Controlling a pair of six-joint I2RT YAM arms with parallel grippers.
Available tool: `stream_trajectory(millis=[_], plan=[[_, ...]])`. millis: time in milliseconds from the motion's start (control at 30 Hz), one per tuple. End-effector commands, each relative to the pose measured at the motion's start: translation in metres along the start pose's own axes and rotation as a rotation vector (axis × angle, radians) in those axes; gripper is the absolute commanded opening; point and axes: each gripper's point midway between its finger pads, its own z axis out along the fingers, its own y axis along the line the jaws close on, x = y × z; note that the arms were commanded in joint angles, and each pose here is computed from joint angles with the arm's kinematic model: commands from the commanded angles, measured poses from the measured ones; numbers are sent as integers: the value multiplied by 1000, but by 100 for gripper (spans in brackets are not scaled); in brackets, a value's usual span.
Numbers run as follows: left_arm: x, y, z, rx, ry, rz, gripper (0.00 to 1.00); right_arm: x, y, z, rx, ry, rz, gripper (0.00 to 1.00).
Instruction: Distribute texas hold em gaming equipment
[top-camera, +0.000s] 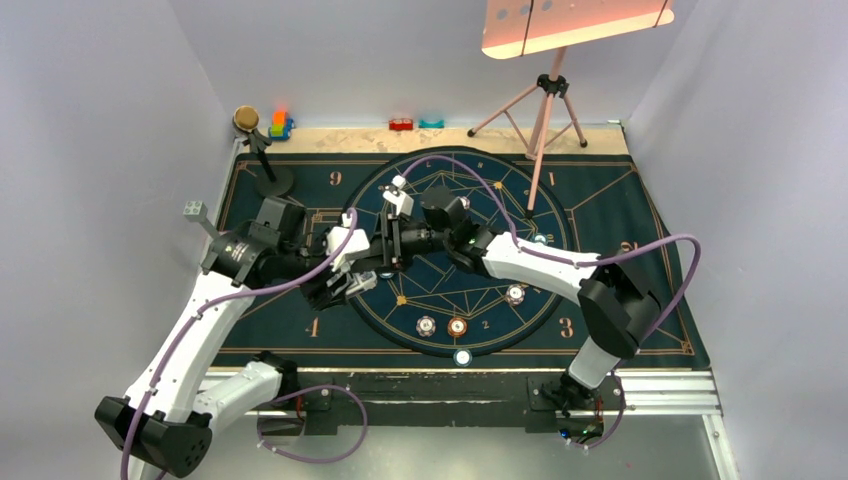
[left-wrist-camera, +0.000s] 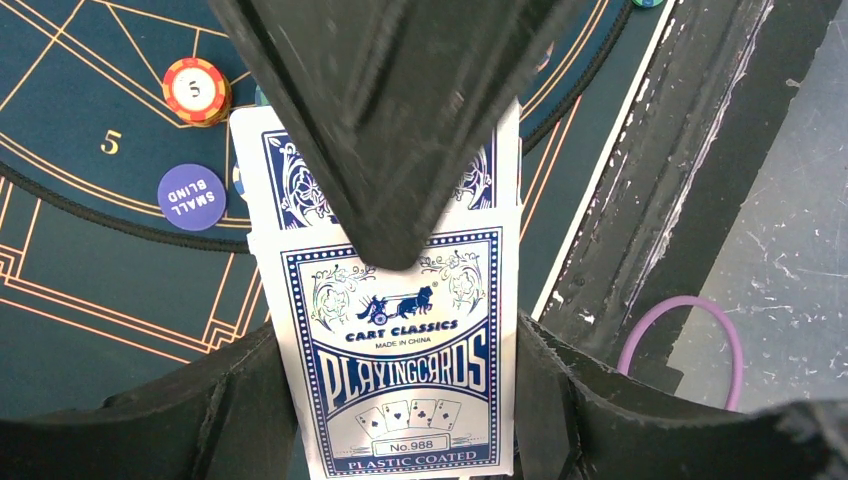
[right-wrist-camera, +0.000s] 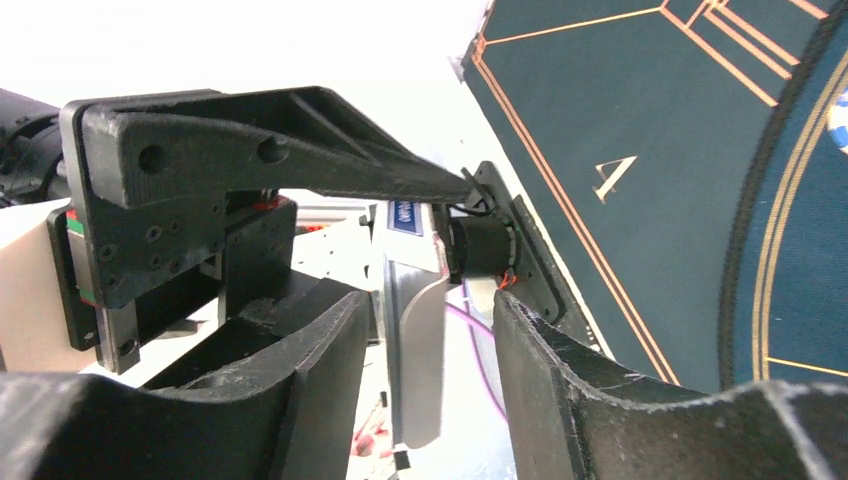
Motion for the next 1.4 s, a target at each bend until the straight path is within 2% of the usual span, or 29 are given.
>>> stream_trajectory(millis=[0, 333, 533, 700, 833, 1067, 1367], plan=[[-9, -2, -6, -7, -41, 44, 40, -20, 12, -17, -5, -51, -64, 54], [-10, -11, -10, 42, -30, 25, 35, -24, 5, -27, 49, -74, -99, 54], [-9, -13, -7, 60, -25, 15, 42, -22, 9, -32, 56, -83, -119, 55], [-13, -8, -4, 56, -29, 11, 49, -11, 24, -14, 17, -35, -129, 58], [-18, -8, -7, 53, -44, 16, 51, -3, 15, -6, 27, -3, -105, 52], [-21, -14, -12, 68, -60, 21, 55, 0, -3, -22, 79, -22, -92, 35], [-21, -24, -16, 103, -65, 11, 56, -1, -16, -36, 113, -42, -90, 33]])
